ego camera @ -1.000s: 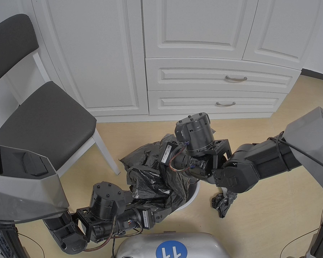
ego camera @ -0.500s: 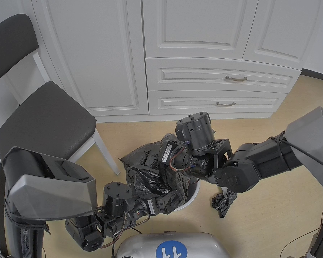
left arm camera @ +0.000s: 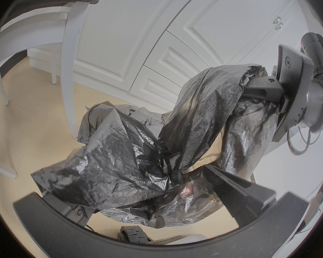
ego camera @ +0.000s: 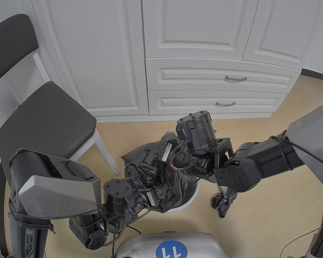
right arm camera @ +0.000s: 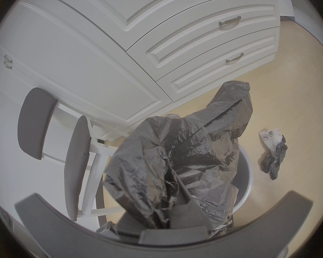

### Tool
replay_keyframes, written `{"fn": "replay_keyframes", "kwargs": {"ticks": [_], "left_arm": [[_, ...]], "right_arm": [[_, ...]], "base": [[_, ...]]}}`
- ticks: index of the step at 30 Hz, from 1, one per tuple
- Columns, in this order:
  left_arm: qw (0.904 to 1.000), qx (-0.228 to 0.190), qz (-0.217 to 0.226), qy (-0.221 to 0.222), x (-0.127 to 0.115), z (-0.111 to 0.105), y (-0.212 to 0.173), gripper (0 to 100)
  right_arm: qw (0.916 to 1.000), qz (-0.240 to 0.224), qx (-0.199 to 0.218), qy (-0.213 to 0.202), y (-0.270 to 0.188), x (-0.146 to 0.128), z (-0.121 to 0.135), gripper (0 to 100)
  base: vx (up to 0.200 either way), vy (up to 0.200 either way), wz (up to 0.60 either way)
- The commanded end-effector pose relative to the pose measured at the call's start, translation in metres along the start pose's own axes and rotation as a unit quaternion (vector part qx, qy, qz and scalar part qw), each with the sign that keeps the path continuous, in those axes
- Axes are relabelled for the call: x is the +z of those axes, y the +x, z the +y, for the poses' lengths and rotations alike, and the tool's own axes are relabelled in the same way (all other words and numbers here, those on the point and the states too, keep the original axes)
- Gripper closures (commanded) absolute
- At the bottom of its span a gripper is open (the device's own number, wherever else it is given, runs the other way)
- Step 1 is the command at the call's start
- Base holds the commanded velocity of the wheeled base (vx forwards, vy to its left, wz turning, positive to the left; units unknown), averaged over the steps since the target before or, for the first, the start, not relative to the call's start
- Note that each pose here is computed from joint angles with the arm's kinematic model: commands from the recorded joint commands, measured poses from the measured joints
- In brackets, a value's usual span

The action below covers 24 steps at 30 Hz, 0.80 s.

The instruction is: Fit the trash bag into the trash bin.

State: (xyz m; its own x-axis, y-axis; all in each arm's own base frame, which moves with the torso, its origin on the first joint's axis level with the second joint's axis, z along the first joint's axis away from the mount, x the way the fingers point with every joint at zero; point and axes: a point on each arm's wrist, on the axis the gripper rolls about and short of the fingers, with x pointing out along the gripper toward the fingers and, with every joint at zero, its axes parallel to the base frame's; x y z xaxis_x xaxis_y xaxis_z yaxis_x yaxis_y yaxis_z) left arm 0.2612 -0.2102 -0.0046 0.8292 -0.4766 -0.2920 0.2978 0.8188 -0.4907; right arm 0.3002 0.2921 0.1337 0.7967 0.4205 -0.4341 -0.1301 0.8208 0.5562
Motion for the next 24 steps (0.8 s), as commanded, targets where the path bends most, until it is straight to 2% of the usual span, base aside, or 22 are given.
{"fn": "replay_keyframes", "kwargs": {"ticks": [1, 13, 24], "left_arm": [[1.0, -0.004, -0.002, -0.001, 0.004, -0.002, -0.004, 0], [0.9993, -0.021, -0.012, -0.027, 0.014, -0.009, -0.014, 0], [0.9991, -0.035, -0.008, -0.024, 0.013, -0.019, -0.02, 0]], "right_arm": [[1.0, -0.001, 0.001, 0.0, -0.001, 0.001, 0.0, 100], [0.9999, -0.006, -0.008, 0.008, 0.011, 0.004, -0.008, 100], [0.9987, -0.009, -0.005, 0.049, 0.027, 0.001, -0.006, 100]], "base": [[0.0, 0.0, 0.0], [0.0, 0.0, 0.0], [0.0, 0.0, 0.0]]}}
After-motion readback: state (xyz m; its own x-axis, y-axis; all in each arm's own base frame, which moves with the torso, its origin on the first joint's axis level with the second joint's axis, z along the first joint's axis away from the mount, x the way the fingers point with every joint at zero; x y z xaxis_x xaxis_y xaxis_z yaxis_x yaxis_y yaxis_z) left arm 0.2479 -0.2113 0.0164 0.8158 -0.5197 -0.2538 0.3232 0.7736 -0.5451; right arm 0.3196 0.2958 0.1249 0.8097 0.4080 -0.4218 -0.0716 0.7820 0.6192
